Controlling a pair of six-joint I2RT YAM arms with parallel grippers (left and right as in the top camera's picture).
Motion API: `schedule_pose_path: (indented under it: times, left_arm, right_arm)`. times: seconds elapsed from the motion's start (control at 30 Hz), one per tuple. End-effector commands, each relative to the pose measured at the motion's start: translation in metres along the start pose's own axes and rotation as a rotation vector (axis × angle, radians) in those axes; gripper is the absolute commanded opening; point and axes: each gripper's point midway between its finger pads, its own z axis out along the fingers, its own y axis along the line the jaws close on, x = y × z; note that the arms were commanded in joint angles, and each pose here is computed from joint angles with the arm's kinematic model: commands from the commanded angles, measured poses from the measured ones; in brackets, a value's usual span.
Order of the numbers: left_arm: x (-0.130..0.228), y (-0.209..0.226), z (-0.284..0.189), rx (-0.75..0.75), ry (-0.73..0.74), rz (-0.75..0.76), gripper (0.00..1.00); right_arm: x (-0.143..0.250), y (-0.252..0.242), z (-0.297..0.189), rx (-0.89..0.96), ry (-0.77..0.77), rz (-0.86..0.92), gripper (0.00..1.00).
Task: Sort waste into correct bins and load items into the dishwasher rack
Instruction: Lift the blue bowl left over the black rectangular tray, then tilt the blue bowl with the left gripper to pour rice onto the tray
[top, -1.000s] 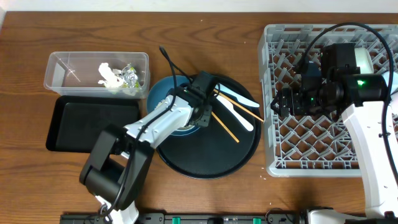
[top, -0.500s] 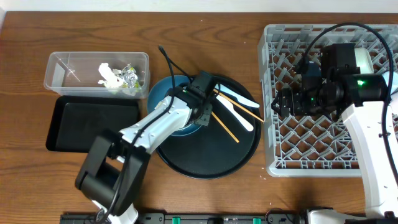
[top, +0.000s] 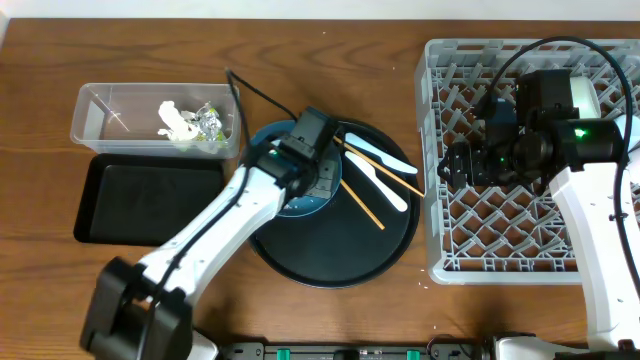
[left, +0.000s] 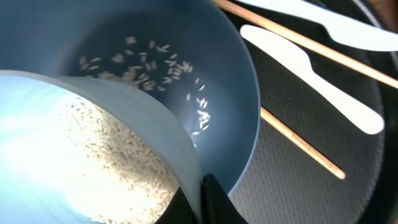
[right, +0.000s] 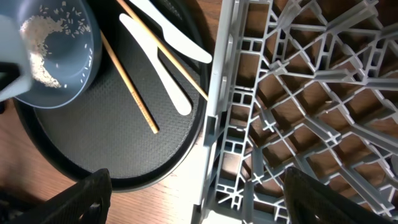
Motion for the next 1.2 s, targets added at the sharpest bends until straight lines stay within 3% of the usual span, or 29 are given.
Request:
schedule_pose_path:
  times: [0.0,0.2,0.57,1.17]
  left_arm:
    - [-0.007,0.016,-0.023,-0.011,-0.04,-0.043,0.06]
    - [-0.001,0.059,-0.047,-0.037,-0.03,-0.218,0.06]
    - [-0.013,0.086,-0.071,0.351,-0.037,-0.342,0.06]
    - [0.002,0.182,-0.105,0.655,-0.283,-0.597,0.06]
  right_arm:
    - [0.001,0.002,-0.002,0.013,-0.005,-0.029,0.84]
    - [0.001,0.002,-0.002,0.013,-0.004,-0.028,0.84]
    - [0.005,-0.001,-0.002,0.031,0.011,-0.024,0.84]
    - [0.006,-0.001,-0.002,0.031,0.016,-0.022,0.82]
